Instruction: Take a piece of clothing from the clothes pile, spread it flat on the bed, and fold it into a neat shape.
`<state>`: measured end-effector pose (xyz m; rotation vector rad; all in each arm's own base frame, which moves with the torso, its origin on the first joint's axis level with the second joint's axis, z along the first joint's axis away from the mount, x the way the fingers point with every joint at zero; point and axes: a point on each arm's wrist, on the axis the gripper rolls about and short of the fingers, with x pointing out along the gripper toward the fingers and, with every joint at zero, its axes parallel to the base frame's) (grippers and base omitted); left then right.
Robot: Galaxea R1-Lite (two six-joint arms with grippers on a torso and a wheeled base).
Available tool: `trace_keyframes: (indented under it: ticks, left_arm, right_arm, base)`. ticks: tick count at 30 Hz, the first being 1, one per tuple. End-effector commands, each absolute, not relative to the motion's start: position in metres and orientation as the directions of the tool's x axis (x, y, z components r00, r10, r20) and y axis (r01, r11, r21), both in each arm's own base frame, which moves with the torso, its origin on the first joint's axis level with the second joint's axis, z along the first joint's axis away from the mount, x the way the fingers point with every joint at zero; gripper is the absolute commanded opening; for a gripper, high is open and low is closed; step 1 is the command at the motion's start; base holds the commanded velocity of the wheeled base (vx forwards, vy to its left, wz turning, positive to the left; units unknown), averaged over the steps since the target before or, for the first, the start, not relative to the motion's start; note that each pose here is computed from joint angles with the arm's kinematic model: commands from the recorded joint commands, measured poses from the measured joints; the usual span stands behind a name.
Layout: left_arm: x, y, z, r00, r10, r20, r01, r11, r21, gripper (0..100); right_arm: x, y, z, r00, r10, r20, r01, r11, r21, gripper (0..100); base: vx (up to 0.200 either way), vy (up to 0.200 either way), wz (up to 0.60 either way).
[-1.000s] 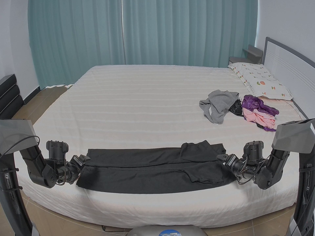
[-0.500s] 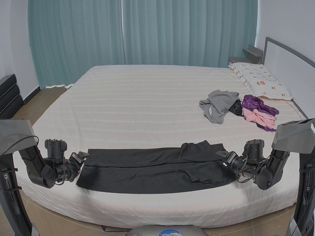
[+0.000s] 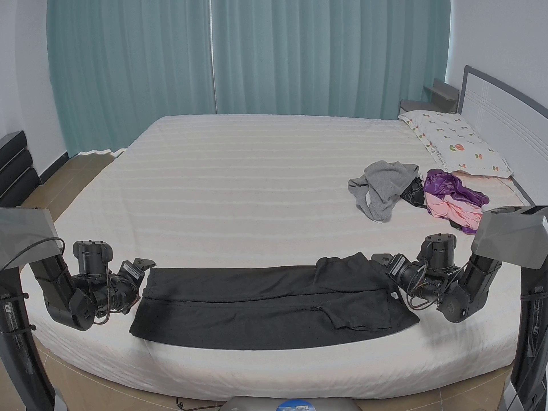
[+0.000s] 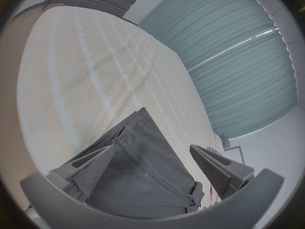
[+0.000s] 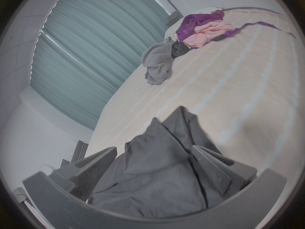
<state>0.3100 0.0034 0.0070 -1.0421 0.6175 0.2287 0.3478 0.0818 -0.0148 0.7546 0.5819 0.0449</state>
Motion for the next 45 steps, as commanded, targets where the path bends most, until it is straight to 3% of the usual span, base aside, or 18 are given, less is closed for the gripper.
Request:
trace_keyframes:
  ticks: [1,9,16,23,24,45]
  left_arm:
    - [0.31,0.003,0.007,0.808,-0.109,-0.579,-0.459,0.498,-0.735,100]
    - [0.31,0.004,0.006,0.807,-0.107,-0.581,-0.462,0.499,-0.733,100]
    - [0.31,0.003,0.005,0.806,-0.108,-0.583,-0.463,0.5,-0.732,100]
    - [0.311,0.003,0.005,0.806,-0.109,-0.581,-0.461,0.5,-0.733,100]
    - [0.311,0.003,0.005,0.806,-0.109,-0.581,-0.461,0.5,-0.733,100]
    - [0.313,0.003,0.001,0.801,-0.11,-0.589,-0.468,0.5,-0.729,100]
  right_arm:
    - [0.366,0.088,-0.012,0.828,0.255,-0.5,0.148,0.76,0.633,100]
    - [0.39,0.09,-0.025,0.757,0.33,-0.564,0.065,0.82,0.568,100]
    - [0.394,0.08,-0.042,0.681,0.385,-0.623,0.066,0.815,0.576,100]
    - [0.392,0.073,-0.053,0.662,0.384,-0.644,0.063,0.827,0.558,100]
    - [0.392,0.074,-0.053,0.661,0.385,-0.644,0.062,0.827,0.558,0]
    - [0.371,0.057,-0.04,0.658,0.36,-0.661,0.081,0.839,0.537,0]
  base:
    - [0.0,0.0,0.0]
    - [0.0,0.0,0.0]
    - [0.0,0.0,0.0]
    - [0.0,0.0,0.0]
    - [0.0,0.0,0.0]
    - [0.0,0.0,0.0]
